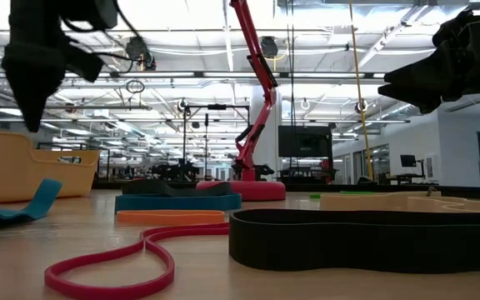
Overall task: Pick and place rubber bands into bin
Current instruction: Put the bottom blue rubber band into the yellow bin
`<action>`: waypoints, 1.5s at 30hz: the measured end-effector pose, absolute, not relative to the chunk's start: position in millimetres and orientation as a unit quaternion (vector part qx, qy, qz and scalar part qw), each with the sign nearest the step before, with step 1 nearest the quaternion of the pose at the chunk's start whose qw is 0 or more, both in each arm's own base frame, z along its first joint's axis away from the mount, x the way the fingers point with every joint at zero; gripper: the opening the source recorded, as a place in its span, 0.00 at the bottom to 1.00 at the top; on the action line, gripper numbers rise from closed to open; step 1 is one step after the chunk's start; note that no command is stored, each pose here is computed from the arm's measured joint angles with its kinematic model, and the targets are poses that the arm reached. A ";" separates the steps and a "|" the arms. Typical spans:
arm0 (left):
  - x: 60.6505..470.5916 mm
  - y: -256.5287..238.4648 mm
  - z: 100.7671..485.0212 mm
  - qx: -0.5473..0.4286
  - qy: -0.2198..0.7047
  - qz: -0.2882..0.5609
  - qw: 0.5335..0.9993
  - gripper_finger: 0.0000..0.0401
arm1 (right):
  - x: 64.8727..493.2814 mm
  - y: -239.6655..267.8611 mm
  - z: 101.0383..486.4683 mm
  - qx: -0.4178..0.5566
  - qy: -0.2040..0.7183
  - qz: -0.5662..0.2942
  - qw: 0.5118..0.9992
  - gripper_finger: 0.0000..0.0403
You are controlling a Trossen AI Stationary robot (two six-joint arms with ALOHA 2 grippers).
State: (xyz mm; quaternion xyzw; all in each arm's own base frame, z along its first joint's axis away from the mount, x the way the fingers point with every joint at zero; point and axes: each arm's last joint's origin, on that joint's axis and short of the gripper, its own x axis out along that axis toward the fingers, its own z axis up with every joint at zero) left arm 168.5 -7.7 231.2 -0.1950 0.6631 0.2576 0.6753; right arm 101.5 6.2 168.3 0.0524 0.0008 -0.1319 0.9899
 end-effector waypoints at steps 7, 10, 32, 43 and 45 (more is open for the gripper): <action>190.9 -17.1 236.5 -0.154 0.601 0.161 0.768 0.51 | 101.6 6.2 168.2 0.052 0.001 -0.132 0.990 0.52; 196.2 -26.3 238.2 -0.110 0.586 0.104 0.796 0.51 | 101.5 6.2 168.3 0.052 0.001 -0.132 0.990 0.52; 200.1 -110.0 228.3 0.011 0.465 -0.088 0.881 0.51 | 101.6 6.2 168.2 0.052 0.001 -0.132 0.990 0.52; 211.8 -127.3 187.1 -0.030 0.506 -0.055 0.860 0.51 | 101.6 6.2 168.3 0.052 0.001 -0.132 0.990 0.52; 212.7 -127.6 184.2 -0.034 0.511 -0.048 0.857 0.51 | 101.6 6.2 168.2 0.052 0.001 -0.132 0.990 0.52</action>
